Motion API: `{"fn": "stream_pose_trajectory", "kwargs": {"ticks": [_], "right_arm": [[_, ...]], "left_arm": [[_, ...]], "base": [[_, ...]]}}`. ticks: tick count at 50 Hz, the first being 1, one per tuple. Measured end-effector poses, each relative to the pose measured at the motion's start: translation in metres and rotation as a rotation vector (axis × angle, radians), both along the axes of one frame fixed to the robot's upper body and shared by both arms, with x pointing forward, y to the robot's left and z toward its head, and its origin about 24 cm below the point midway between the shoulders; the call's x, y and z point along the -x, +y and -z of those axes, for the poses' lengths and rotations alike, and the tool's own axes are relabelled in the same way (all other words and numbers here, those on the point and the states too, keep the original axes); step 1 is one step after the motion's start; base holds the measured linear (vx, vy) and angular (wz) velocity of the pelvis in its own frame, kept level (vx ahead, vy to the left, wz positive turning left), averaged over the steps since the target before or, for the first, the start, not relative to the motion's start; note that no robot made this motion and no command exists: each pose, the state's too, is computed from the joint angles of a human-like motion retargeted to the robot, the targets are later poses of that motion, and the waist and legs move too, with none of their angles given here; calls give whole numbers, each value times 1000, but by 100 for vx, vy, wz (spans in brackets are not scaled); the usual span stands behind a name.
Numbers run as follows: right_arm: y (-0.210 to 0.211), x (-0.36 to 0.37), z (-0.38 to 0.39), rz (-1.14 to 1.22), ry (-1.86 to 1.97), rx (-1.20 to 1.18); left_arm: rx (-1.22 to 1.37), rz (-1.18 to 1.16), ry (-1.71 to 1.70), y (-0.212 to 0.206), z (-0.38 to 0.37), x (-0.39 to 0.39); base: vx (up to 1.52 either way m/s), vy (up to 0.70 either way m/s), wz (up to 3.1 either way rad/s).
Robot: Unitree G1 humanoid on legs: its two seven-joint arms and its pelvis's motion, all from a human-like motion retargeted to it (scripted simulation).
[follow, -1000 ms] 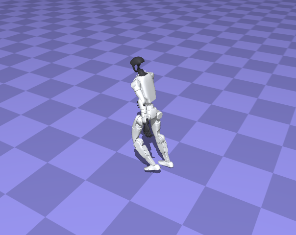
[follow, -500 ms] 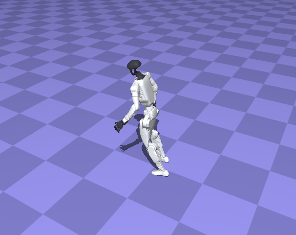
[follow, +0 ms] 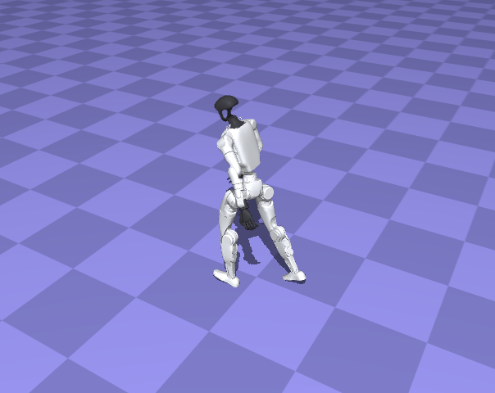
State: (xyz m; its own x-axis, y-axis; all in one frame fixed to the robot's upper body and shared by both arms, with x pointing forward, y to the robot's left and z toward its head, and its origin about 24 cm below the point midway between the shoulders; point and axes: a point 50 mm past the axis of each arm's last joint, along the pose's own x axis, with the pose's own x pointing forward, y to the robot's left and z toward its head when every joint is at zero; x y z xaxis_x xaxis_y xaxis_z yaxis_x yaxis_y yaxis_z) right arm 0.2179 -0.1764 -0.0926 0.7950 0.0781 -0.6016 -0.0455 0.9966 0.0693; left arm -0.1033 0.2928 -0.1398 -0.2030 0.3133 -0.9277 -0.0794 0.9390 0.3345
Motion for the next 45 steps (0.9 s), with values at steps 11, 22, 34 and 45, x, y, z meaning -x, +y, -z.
{"fn": "stream_pose_trajectory", "kwargs": {"ticks": [11,22,34,45], "right_arm": [[-10,56,34,256,202,361],[-74,111,40,-141,493,253],[-149,57,3,158,371,748],[5,-14,-63,-270,-203,-91]], "left_arm": [[-404,434,-194,50,-14,-148],[-96,71,-1688,-1,-194,-399],[-424,-529,-1517,104,-174,-335],[-591,-960,-449,91,-36,-94]], "base": [[97,32,36],[80,-7,12],[77,-12,-260],[63,-4,-400]]}}
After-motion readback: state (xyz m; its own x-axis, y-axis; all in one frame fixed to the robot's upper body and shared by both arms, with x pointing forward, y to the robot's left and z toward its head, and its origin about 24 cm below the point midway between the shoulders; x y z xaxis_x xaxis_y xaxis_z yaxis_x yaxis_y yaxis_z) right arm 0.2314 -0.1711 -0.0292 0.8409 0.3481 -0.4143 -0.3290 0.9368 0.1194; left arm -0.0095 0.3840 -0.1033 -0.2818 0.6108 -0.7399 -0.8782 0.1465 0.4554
